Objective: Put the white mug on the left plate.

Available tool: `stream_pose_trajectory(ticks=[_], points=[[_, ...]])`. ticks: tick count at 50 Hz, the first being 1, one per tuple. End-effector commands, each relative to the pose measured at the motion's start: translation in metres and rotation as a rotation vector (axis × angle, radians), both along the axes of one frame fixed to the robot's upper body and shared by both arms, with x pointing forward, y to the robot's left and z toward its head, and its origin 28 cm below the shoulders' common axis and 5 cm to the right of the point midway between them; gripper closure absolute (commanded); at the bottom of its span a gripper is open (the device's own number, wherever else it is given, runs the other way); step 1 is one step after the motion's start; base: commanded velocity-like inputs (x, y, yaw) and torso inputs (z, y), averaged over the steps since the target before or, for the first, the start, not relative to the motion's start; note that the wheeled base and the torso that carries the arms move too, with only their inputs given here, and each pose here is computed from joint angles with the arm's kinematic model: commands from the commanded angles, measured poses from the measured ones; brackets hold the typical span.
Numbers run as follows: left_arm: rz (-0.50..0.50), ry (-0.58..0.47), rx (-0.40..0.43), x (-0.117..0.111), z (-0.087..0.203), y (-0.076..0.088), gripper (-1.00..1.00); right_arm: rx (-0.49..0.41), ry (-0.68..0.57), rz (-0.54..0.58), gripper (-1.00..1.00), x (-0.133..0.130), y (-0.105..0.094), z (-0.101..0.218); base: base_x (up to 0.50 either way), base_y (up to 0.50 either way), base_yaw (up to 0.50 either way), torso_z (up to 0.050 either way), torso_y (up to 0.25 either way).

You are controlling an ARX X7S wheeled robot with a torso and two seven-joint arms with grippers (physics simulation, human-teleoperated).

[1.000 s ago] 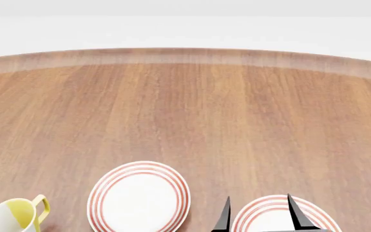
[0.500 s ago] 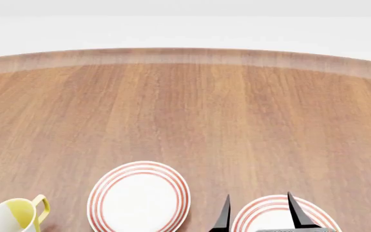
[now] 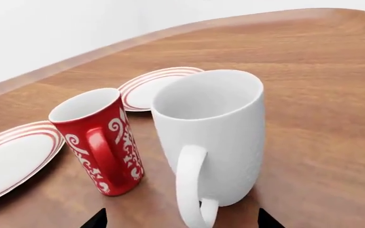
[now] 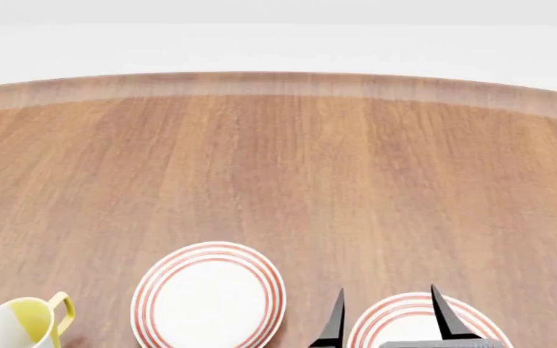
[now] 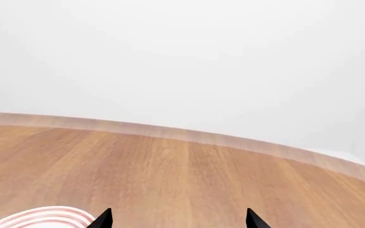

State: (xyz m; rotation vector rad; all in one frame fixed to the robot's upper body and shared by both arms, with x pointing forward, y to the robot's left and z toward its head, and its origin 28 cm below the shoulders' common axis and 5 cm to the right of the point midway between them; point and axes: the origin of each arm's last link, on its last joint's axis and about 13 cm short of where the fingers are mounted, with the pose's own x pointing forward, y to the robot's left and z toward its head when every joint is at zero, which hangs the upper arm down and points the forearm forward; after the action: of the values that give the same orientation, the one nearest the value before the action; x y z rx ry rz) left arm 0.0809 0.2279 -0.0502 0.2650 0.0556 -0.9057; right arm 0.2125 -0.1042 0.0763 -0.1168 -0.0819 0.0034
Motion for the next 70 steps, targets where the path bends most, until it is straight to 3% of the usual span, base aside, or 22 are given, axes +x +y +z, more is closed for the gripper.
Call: stream_pose_trajectory(ticks=[1,57,58,70], points=[[-0.018,0.003,0.009,0.007,-0.003,-0.002,-1.00,0.002,0.000,0.000,-1.00,0.002,0.001,-0.001,0.00,0.00,0.00,0.000,0.000],[-0.038,0.005,-0.028,0.016,-0.005,-0.012,-1.00,0.003,-0.004,0.001,-1.00,0.002,0.000,0.001,0.00,0.00,0.00,0.000,0.000],[-0.035,0.000,-0.030,0.017,-0.004,-0.012,1.00,0.002,-0.004,0.001,-1.00,0.002,0.000,0.001,0.00,0.00,0.00,0.000,0.000],[-0.039,0.003,-0.033,0.014,-0.002,-0.011,1.00,0.004,-0.007,-0.001,-1.00,0.002,0.000,0.002,0.00,0.00,0.00,0.000,0.000]])
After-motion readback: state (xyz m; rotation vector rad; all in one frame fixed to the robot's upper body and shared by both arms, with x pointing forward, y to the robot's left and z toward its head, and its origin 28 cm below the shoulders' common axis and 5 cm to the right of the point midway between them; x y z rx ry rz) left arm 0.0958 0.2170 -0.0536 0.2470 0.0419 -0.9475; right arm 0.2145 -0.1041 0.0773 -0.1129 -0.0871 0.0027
